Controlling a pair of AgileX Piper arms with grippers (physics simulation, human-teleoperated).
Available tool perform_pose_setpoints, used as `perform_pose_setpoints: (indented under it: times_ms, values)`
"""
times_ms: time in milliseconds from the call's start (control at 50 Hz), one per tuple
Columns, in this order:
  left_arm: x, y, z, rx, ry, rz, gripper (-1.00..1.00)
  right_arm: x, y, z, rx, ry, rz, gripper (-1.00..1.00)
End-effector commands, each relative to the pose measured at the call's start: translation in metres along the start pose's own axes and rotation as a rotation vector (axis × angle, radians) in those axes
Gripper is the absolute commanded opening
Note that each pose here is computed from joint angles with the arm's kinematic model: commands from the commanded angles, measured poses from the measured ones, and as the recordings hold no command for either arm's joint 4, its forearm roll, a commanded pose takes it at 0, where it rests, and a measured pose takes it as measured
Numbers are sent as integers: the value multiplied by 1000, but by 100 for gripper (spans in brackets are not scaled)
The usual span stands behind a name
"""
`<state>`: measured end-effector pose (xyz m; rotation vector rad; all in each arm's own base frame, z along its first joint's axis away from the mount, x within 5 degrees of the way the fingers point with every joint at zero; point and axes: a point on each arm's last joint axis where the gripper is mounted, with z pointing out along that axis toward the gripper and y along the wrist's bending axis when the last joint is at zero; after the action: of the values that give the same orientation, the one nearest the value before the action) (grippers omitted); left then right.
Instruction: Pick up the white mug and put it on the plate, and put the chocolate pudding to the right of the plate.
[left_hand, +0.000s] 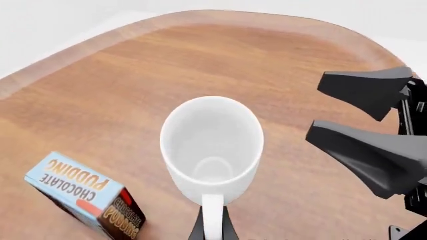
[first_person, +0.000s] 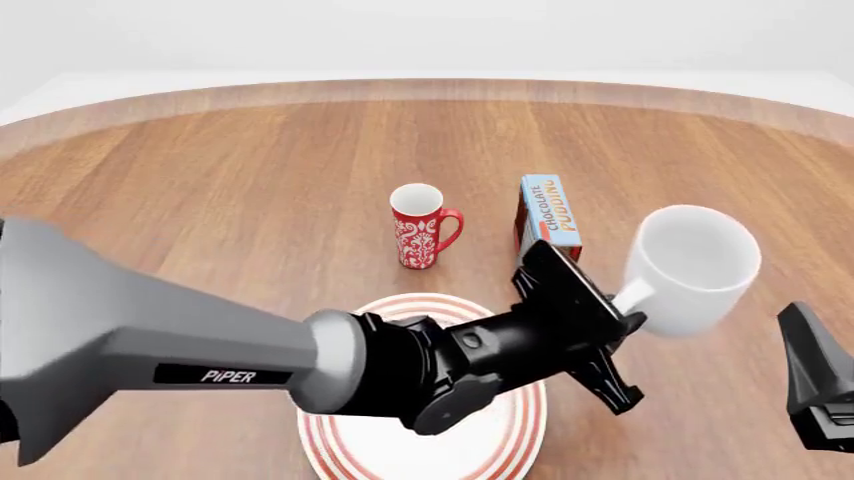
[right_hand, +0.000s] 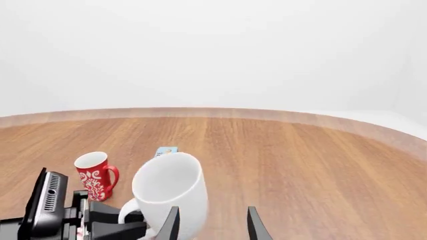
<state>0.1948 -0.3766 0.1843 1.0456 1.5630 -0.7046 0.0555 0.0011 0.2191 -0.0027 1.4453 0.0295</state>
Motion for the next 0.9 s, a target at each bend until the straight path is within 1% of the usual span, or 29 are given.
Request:
perform_pose_setpoints:
  times_ms: [20, 160, 320, 500, 580, 900]
  values:
    - [-11, 5, -20, -13, -30, 9, -100, 1, 0, 0, 1, 0, 0, 100]
    - [-16, 5, -33, -12, -42, 17, -100, 0, 0, 0, 1, -1, 1, 100]
    - [-18, 1, -48, -4, -47, 26, -100, 0, 0, 0, 2, -1, 1, 100]
    - [-23, 8, -67, -23, -61, 29, -100, -1, 0, 0, 1, 0, -1, 100]
    - [-23, 8, -76, -24, -65, 29, -100, -1, 0, 0, 0, -1, -1, 100]
    - [-22, 13, -94, -40, -72, 19, -100, -1, 0, 0, -1, -2, -1, 100]
